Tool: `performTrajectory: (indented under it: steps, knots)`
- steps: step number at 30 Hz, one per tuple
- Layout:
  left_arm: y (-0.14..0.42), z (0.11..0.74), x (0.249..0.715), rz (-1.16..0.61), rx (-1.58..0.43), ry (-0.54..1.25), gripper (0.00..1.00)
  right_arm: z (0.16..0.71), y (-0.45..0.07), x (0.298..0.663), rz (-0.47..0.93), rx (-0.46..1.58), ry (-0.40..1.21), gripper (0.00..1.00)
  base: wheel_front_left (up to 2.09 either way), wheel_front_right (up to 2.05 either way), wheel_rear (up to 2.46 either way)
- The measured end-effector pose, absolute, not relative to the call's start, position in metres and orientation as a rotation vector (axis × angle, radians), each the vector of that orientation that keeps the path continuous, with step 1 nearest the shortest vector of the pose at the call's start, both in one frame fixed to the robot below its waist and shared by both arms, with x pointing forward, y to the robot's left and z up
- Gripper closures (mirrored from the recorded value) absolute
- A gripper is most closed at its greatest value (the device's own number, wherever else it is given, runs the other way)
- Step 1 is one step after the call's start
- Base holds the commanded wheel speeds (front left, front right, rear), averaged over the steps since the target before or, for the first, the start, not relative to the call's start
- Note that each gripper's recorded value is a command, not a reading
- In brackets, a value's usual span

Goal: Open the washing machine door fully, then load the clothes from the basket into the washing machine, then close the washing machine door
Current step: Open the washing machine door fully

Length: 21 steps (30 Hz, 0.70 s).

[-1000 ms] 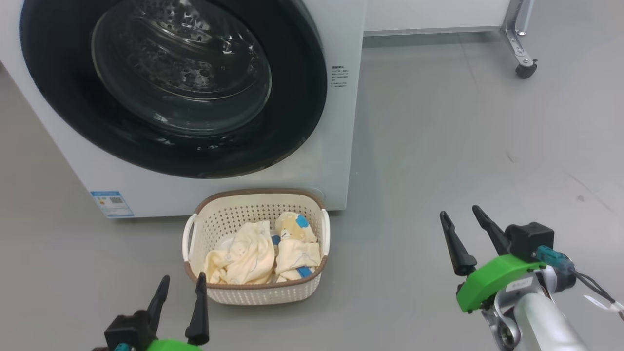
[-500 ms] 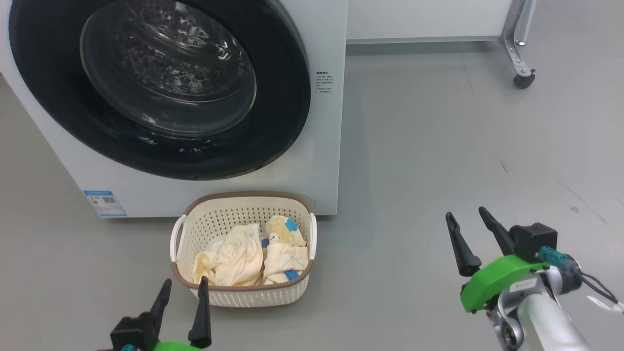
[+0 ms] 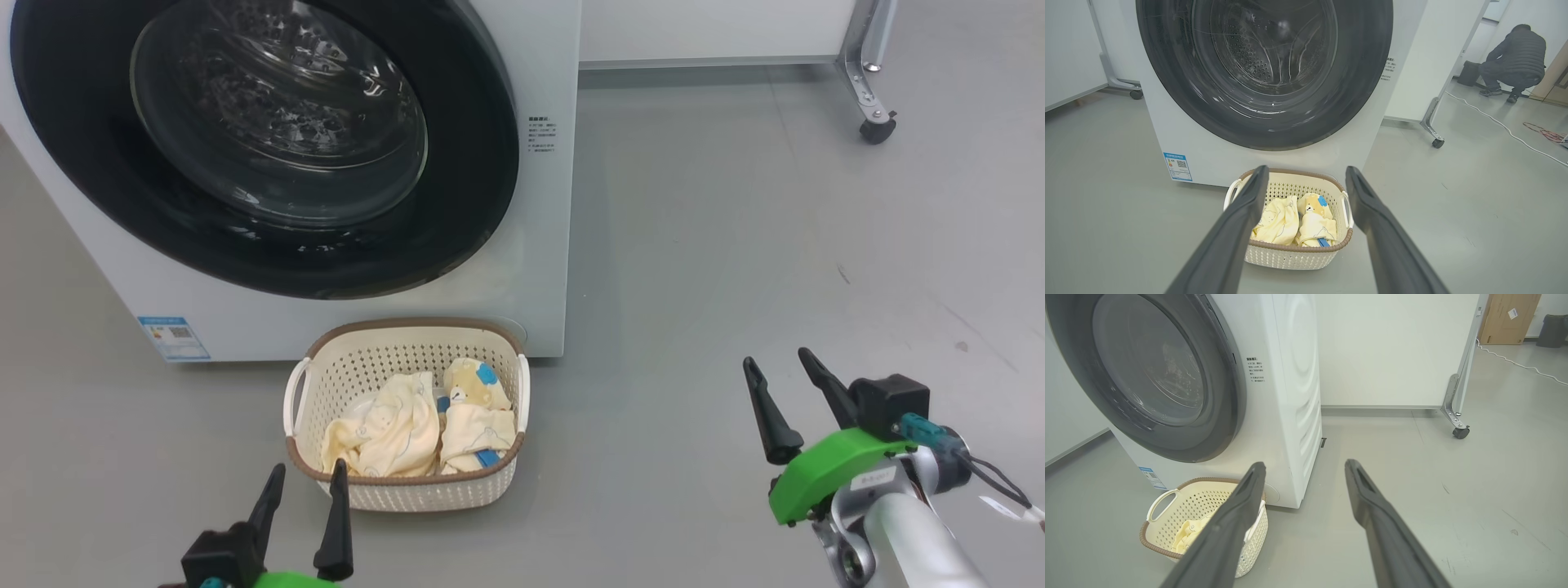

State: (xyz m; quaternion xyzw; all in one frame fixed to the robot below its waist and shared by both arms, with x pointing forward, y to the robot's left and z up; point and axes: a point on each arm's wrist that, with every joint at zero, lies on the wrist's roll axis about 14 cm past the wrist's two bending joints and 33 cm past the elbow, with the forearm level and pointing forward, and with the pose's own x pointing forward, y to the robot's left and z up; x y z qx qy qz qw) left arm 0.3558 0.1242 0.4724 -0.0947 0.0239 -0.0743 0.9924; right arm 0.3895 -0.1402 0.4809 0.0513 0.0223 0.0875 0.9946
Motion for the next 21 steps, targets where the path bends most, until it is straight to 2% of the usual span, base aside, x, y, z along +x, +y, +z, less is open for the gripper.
performTrajectory:
  steps: [18,19,20,21]
  knots:
    - [0.1268,0.4701,0.3572,-0.142,-0.185,0.054,0.00,0.4780,-0.1408,0.3914,0.172,0.105,0.052,0.00,0.00,0.00,0.00]
    - [0.1270,0.4698,0.3572,-0.141,-0.185,0.055,0.00,0.4796,-0.1401,0.3920,0.174,0.106,0.047,0.53,0.00,0.00,0.00]
    - [0.1273,0.4694,0.3571,-0.140,-0.185,0.056,0.00,0.4816,-0.1388,0.3927,0.178,0.108,0.041,1.00,0.00,0.00,0.00]
    - [0.1275,0.4691,0.3570,-0.139,-0.185,0.057,0.00,0.4830,-0.1377,0.3933,0.181,0.110,0.036,1.00,0.00,0.00,0.00]
